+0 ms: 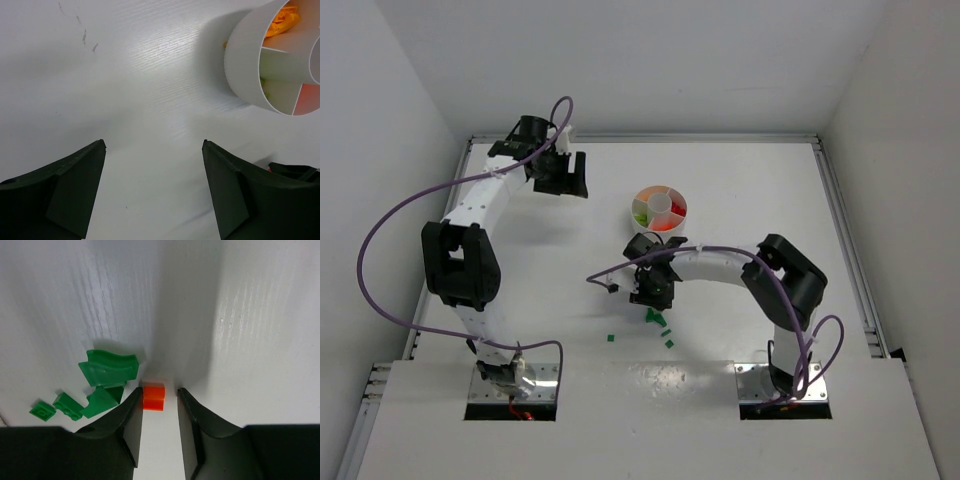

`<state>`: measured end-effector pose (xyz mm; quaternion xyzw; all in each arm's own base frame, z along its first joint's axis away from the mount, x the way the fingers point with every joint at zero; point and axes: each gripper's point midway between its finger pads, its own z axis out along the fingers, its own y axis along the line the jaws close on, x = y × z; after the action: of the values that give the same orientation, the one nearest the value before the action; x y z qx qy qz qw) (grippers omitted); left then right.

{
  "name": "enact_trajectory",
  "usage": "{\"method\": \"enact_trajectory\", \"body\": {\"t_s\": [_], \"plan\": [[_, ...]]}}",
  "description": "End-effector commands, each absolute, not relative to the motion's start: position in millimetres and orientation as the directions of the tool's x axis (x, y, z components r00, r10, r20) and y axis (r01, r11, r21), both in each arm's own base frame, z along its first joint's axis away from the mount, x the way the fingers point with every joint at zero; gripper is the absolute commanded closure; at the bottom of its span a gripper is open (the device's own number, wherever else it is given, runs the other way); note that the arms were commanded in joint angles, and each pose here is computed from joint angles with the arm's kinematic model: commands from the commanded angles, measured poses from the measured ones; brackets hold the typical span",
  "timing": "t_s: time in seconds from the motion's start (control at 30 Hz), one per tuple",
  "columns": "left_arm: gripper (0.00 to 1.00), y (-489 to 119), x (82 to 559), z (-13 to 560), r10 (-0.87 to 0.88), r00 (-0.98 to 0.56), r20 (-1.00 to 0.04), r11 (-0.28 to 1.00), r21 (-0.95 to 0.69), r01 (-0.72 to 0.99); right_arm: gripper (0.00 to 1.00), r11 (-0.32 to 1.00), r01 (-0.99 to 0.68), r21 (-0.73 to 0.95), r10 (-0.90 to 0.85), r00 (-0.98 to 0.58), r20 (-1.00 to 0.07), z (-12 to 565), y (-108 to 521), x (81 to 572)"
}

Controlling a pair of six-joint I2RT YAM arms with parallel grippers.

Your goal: Sort the legos into containers by color

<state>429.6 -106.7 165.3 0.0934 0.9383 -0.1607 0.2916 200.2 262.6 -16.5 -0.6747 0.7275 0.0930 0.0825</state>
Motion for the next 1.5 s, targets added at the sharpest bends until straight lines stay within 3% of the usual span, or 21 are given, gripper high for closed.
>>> {"method": "enact_trajectory", "body": {"t_s": [0.0,0.13,0.33,0.6,0.67,0.8,1.1,1.47], "plan": [[0.16,-101,432,172,0.070,-0.799,-0.597,0.932,-0.247,0.266,0.70,0.066,-0.994,0.085,-0.980,-0.081,-0.183,-50,250,176],[0.16,-100,433,172,0.070,-0.799,-0.597,0.935,-0.240,0.261,0.84,0.078,-0.994,0.082,-0.982,-0.091,-0.168,-52,245,175],[0.15,-98,435,175,0.088,-0.788,-0.609,0.937,-0.219,0.273,1.00,0.125,-0.990,0.072,-0.937,-0.141,-0.319,-1,284,197],[0.07,-87,440,188,0.100,-0.759,-0.644,0.942,-0.185,0.281,1.00,0.149,-0.989,0.024,-0.863,-0.141,-0.486,84,316,226],[0.00,-80,443,191,0.088,-0.757,-0.648,0.955,-0.160,0.248,1.00,0.189,-0.982,0.005,-0.846,-0.165,-0.506,98,314,241],[0.00,-75,446,193,0.054,-0.759,-0.649,0.968,-0.152,0.198,1.00,0.292,-0.956,-0.042,-0.807,-0.222,-0.547,125,311,274],[0.00,-79,452,224,0.048,-0.669,-0.742,0.961,-0.147,0.233,1.00,0.535,-0.842,-0.068,-0.709,-0.404,-0.578,138,282,355],[0.00,-77,447,223,0.048,-0.670,-0.741,0.964,-0.140,0.225,0.99,0.619,-0.784,-0.038,-0.656,-0.491,-0.573,132,266,396]]}}
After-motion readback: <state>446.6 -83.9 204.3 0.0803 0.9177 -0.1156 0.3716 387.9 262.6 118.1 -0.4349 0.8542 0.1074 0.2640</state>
